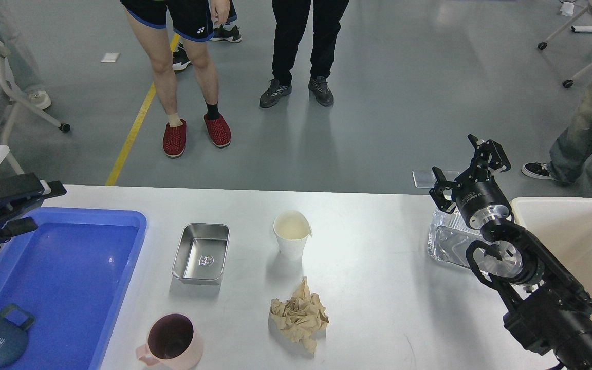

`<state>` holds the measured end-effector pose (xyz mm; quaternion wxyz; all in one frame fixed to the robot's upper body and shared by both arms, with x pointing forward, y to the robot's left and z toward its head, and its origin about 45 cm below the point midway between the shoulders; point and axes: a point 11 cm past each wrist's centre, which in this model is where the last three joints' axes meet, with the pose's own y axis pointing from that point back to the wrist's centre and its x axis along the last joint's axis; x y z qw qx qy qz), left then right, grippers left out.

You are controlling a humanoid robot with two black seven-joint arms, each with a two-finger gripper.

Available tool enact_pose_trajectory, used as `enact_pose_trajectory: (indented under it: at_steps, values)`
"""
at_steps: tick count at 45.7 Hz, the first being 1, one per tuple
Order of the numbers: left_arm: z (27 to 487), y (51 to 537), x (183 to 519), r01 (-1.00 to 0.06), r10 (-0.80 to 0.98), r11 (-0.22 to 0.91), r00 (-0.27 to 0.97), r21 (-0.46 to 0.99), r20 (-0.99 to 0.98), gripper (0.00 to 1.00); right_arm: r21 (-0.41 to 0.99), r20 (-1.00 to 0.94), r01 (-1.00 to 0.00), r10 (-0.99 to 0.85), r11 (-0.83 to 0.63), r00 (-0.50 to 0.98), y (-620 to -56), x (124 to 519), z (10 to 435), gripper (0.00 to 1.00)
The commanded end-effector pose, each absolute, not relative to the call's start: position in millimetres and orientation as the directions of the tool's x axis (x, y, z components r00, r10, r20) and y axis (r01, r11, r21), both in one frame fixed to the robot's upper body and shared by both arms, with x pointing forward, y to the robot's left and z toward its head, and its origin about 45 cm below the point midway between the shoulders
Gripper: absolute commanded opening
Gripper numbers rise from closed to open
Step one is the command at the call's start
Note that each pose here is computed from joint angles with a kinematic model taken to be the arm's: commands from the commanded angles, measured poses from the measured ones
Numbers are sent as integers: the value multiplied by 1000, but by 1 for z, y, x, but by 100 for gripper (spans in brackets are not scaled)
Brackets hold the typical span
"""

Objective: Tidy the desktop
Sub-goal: 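Lower the left gripper to the pink mug and grasp its rim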

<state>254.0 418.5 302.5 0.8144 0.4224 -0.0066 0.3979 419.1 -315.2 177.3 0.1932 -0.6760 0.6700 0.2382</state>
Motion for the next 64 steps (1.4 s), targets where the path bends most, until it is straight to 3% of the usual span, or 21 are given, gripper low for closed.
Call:
enact_pose_trajectory:
  at_steps: [1, 16, 33, 47, 64]
  values:
    - [308, 423, 247, -607, 582, 328, 734, 724, 351, 97, 59, -582, -998, -813, -28, -12, -315, 419, 177, 100]
    - [304, 420, 247, -595, 568, 338, 747, 729, 346, 97, 61, -582, -998, -813, -28, -13, -315, 418, 176, 100]
    - [213, 360, 233, -436, 423, 443, 872, 783, 246, 96, 62, -591, -998, -807, -33, -10, -310, 418, 175, 100]
    - [155, 327, 226, -371, 352, 462, 910, 805, 218, 94, 63, -591, -997, -807, -33, -11, -310, 418, 174, 100]
    - [122, 283, 220, -329, 305, 526, 934, 784, 187, 90, 64, -587, -997, -810, -32, -12, -312, 416, 174, 100]
